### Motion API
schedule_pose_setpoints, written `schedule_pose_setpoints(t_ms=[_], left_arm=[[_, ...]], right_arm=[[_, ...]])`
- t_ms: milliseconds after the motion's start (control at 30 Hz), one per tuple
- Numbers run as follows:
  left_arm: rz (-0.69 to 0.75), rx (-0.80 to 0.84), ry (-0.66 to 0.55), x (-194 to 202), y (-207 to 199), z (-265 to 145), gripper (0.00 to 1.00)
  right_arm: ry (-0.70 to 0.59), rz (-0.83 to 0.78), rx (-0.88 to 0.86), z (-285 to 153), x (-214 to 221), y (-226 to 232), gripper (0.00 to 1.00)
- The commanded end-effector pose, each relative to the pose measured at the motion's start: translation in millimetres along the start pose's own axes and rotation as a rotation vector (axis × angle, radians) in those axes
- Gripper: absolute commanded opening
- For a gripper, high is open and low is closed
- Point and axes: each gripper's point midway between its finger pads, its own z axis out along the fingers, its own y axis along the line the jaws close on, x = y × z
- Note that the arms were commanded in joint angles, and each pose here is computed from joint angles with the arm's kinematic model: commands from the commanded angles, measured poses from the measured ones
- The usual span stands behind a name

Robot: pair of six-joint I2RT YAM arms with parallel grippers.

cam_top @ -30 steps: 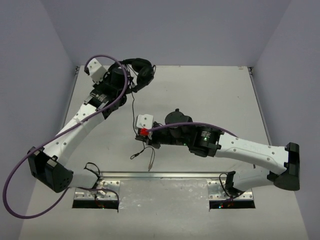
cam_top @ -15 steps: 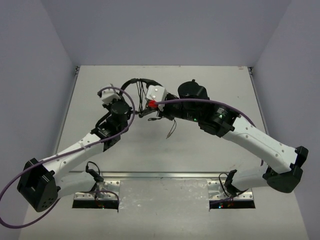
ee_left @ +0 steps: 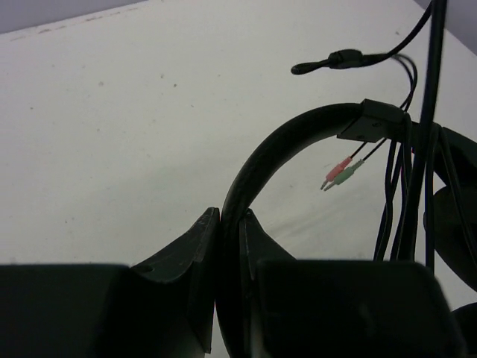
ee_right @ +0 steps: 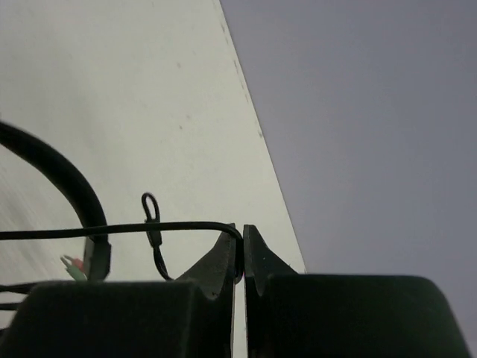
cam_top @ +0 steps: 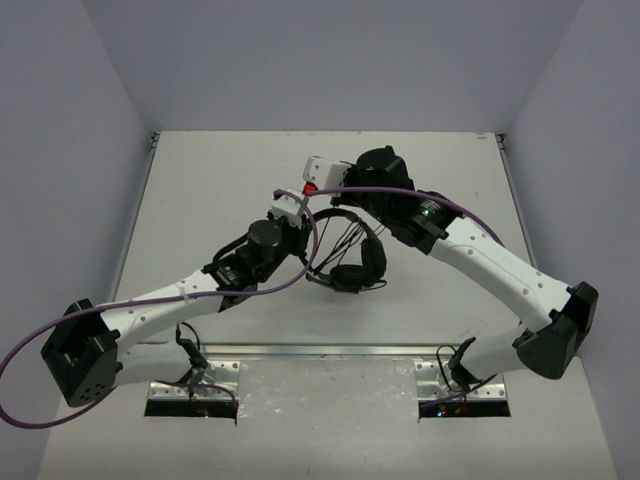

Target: Wrap the headphones

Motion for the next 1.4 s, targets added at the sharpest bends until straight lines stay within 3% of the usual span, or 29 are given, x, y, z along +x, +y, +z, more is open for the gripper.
schedule_pose_setpoints(t_ms=[0,133,233,367,567,700,767,867,933,1033,1200,1367], left_arm=[[-0.029,0.067,-0.053,-16.8,-5.3,-21.3,0.0],[-0.107,0.035,-0.062,-29.4,0.2,-38.5,0.0],[-0.147,0.021,-0.037,-36.5,0.0,-46.5,0.0],[-0.164,0.029,0.014,-36.6,-2.5,-56.2,0.0],[-0.208,-0.008,-0.006,-77.2,5.1,-80.1,0.0],[-0.226,-0.022,-0.079,-126.1,10.5,-100.3,0.01],[-0.238,-0.01,-0.125,-155.6,9.8,-111.1,0.0],[-0.238,0.003,-0.16,-191.1,7.2,-121.0,0.0],[-0.208,0.064,-0.148,-201.9,-5.5,-120.6,0.0],[-0.2,0.157,-0.187,-231.6,-19.9,-134.9,0.0],[-0.227,0.209,-0.214,-251.9,-27.5,-147.1,0.0],[-0.321,0.146,-0.226,-270.6,-17.7,-153.4,0.0]], right_arm=[[0.044,0.002,0.346,-11.1,25.3,-84.0,0.01],[0.079,0.024,0.404,-3.8,55.0,-88.8,0.01],[0.042,0.15,0.445,-6.3,62.8,-101.5,0.01],[-0.044,0.305,0.343,-0.8,69.1,-95.0,0.01],[-0.179,0.521,0.206,-1.1,67.0,-86.3,0.01],[-0.297,0.593,0.048,0.3,50.2,-57.3,0.02],[-0.385,0.633,-0.015,-3.5,34.9,-46.5,0.08],[-0.532,0.67,-0.147,-7.9,12.6,-21.2,0.24],[-0.637,0.651,-0.246,-12.4,-1.6,-2.9,0.27],[-0.724,0.746,-0.374,-12.8,-12.8,18.7,0.35],[-0.794,0.852,-0.496,1.4,-20.9,33.8,0.41],[-0.824,0.904,-0.546,15.4,-26.3,44.1,0.35]])
